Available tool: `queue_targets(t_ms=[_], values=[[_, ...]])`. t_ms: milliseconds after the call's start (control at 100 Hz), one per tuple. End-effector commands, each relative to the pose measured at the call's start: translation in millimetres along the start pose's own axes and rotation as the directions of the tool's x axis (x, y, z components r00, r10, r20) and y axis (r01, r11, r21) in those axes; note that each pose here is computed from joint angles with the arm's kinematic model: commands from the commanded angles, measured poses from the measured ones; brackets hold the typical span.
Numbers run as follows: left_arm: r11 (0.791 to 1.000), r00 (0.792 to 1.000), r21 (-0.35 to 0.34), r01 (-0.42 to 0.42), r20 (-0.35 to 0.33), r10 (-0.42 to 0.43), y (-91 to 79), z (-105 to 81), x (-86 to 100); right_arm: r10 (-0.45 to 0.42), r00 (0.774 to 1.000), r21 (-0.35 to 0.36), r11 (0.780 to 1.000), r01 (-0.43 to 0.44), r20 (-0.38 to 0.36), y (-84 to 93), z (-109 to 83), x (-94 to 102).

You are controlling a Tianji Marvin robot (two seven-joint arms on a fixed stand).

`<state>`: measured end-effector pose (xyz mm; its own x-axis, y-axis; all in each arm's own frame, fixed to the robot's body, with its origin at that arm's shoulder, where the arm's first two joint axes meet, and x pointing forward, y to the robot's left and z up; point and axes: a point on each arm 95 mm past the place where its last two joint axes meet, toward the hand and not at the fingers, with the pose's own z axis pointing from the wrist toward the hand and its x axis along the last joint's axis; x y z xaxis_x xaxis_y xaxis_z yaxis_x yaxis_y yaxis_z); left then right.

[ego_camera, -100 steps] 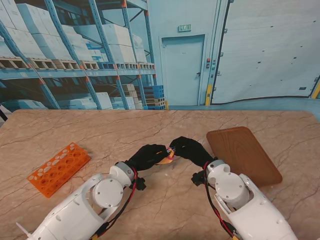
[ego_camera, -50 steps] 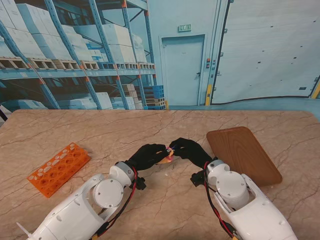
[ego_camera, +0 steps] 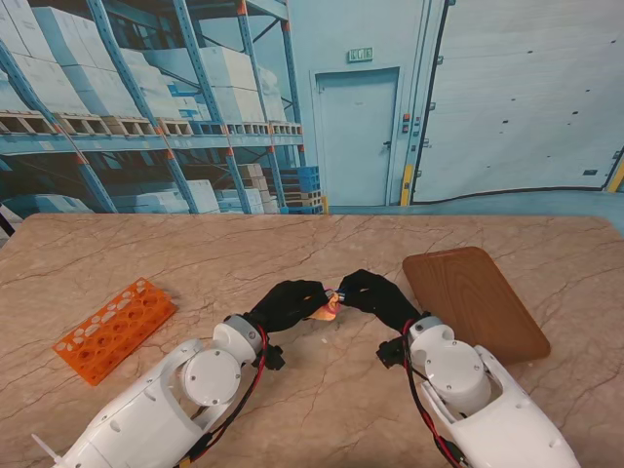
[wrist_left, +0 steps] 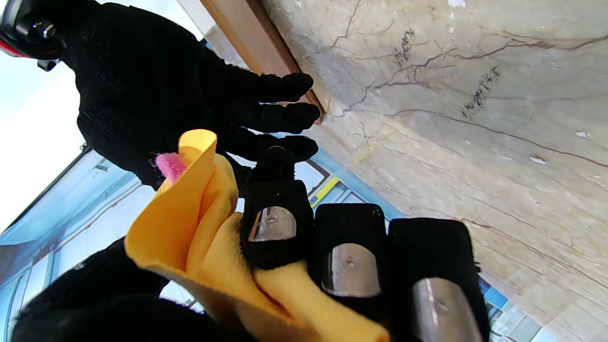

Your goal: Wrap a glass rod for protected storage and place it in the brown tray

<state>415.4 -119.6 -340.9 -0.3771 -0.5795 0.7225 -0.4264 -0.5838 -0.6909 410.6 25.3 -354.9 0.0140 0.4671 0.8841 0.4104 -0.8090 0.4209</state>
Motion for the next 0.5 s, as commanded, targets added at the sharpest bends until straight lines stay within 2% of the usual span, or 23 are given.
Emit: queue_targets(t_ms=[0,490], values=[[1.000,1.000,0.000,0.008,-0.002,-0.008,3.2,-1.0,1.1,0.008,1.000,-0.003,1.000,-0.008,0.002,-4.1,-2.1,0.5],[1.000,1.000,0.007,0.006,-0.008,-0.006,3.5,-0.4,2.1,0.008,1.000,0.004,1.000,-0.008,0.018,-3.9,-4.9,-4.3]])
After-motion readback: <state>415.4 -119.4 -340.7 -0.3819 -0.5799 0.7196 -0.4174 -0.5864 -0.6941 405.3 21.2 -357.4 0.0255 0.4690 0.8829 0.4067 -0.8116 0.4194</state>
